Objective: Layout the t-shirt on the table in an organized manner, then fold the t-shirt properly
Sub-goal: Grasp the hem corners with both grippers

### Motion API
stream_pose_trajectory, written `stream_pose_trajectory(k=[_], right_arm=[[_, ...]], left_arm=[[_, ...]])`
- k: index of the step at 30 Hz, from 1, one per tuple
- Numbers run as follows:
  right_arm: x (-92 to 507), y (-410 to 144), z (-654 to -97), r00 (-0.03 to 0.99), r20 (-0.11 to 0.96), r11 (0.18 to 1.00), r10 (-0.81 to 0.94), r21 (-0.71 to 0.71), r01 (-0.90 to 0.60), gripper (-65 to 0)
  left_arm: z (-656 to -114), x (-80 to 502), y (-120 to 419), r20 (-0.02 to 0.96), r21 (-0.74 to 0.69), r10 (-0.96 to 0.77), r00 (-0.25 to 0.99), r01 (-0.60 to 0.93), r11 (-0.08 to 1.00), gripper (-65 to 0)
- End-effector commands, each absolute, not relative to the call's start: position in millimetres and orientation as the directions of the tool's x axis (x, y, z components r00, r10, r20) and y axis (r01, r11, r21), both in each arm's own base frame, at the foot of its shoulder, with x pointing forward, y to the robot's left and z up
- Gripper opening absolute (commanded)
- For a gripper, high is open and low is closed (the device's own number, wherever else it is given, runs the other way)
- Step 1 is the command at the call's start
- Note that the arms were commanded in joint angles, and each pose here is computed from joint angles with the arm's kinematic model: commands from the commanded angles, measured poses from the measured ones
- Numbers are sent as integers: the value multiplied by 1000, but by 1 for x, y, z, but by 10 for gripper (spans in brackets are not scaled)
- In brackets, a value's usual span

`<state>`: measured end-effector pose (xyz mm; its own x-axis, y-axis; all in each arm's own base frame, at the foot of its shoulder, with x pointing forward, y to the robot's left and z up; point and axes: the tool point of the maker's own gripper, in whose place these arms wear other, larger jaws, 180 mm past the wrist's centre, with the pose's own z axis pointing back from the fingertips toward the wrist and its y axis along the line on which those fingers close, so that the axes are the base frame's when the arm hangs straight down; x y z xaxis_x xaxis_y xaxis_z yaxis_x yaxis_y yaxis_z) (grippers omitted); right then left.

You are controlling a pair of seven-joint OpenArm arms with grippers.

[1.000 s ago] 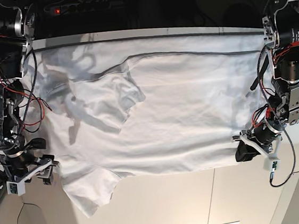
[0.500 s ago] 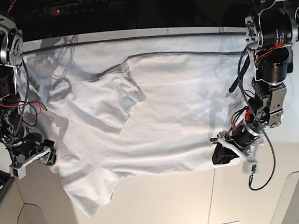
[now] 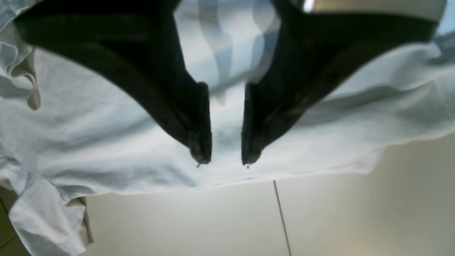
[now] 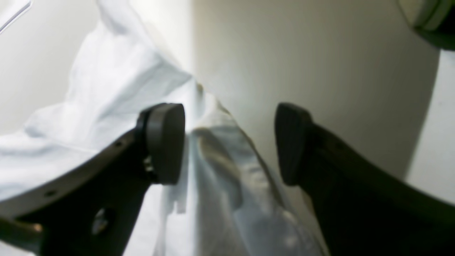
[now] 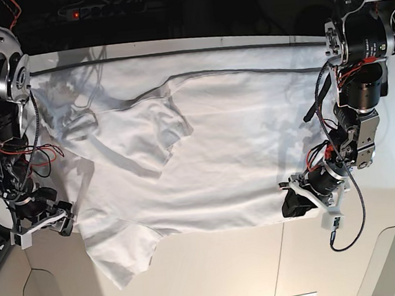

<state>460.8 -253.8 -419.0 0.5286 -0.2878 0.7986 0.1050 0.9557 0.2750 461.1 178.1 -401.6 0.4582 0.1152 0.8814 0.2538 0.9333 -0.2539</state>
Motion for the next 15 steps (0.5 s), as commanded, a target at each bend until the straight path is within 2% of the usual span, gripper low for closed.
stream_pose_trajectory(k=[1,6,10,15], right_arm=[[479,-257,-393,461,838,955,-293,284,89,-255],[462,-241,-430,551,789,959,-271,268,88,-255],[448,-236,-455,542,776,945,-321,299,132,-255],[447,-238,-455,537,779,945,-323,298,136,-257]], left_arm=[[-376,477,181,911,-249,132,390,265,932,-466],[-376,477,181,911,-248,132,391,265,932,-466],[-378,476,181,906,-248,126,405,265,932,-466],[-381,475,182,902,-247,123,413,263,933,-466]])
